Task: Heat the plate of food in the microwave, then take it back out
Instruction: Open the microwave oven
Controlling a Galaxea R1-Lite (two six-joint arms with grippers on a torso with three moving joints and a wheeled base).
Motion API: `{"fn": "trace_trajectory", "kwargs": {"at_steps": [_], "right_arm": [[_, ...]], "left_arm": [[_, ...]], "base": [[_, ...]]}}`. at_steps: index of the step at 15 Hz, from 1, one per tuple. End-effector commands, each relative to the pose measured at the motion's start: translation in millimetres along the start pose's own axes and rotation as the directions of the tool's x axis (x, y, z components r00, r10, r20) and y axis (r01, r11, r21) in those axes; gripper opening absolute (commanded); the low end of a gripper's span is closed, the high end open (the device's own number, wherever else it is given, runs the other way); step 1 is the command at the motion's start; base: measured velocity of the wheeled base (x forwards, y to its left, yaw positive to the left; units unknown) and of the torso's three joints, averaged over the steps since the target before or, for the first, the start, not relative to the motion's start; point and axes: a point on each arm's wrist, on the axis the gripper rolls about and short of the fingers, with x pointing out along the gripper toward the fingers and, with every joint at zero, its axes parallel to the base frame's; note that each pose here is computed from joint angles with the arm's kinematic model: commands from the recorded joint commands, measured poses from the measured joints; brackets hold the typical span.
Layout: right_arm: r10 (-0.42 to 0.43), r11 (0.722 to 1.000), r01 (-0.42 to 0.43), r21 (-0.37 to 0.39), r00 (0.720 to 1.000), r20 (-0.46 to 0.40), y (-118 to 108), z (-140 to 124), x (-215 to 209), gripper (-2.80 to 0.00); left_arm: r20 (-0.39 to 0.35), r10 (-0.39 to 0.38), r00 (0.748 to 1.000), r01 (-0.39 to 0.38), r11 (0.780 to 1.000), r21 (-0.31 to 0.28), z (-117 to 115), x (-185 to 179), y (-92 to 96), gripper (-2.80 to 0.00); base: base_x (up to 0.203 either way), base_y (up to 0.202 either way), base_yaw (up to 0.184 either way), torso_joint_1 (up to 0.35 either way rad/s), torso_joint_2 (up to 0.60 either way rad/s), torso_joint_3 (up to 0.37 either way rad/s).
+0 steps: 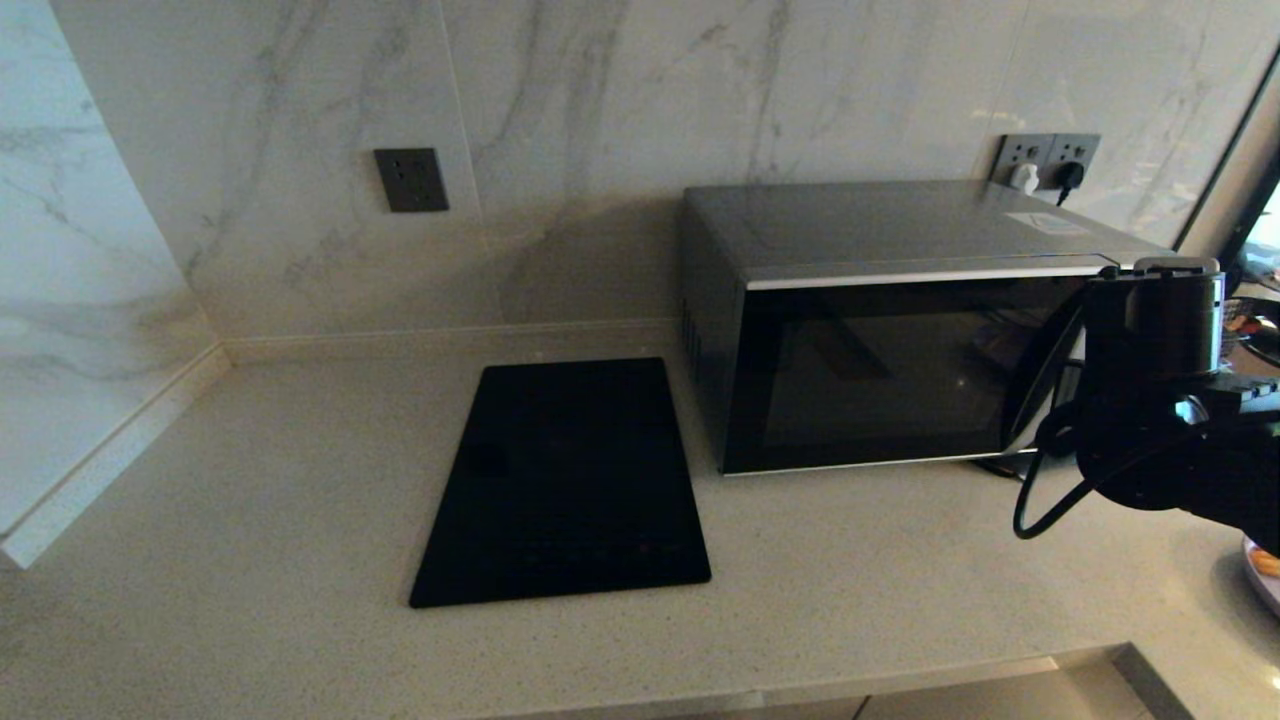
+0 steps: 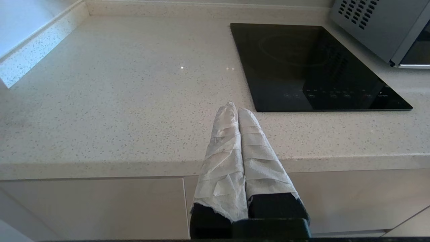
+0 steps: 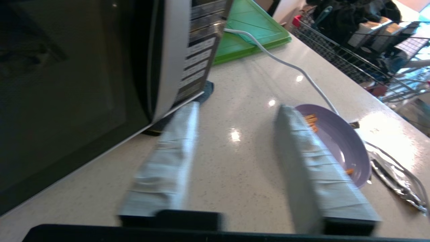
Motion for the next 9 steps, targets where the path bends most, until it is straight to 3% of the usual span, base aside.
{"fn": "trace_trajectory", "kwargs": {"at_steps": [1, 5, 9], "right_arm": [[0.016, 1.0, -0.016, 0.002, 1.0, 0.007, -4.1, 3.5, -9.5, 0.0], [0.025, 0.998, -0.026, -0.055, 0.999, -0.022, -3.9, -0.9, -13.4, 0.0], [0.01, 1.0, -0.011, -0.009, 0.998, -0.055, 20.5, -19.2, 0.3, 0.0]], "left_arm": [[0.001, 0.001, 1.0, -0.001, 1.0, -0.001, 0.2, 0.1, 0.0, -2.8], [0.001, 0.001, 1.0, -0.001, 1.0, -0.001, 0.2, 0.1, 0.0, -2.8], [0.0, 0.001, 1.0, -0.001, 1.0, -0.001, 0.0, 0.1, 0.0, -2.8]], "base": [[0.0, 0.0, 0.0, 0.0, 0.0, 0.0], [0.0, 0.0, 0.0, 0.0, 0.0, 0.0], [0.0, 0.0, 0.0, 0.0, 0.0, 0.0]]}}
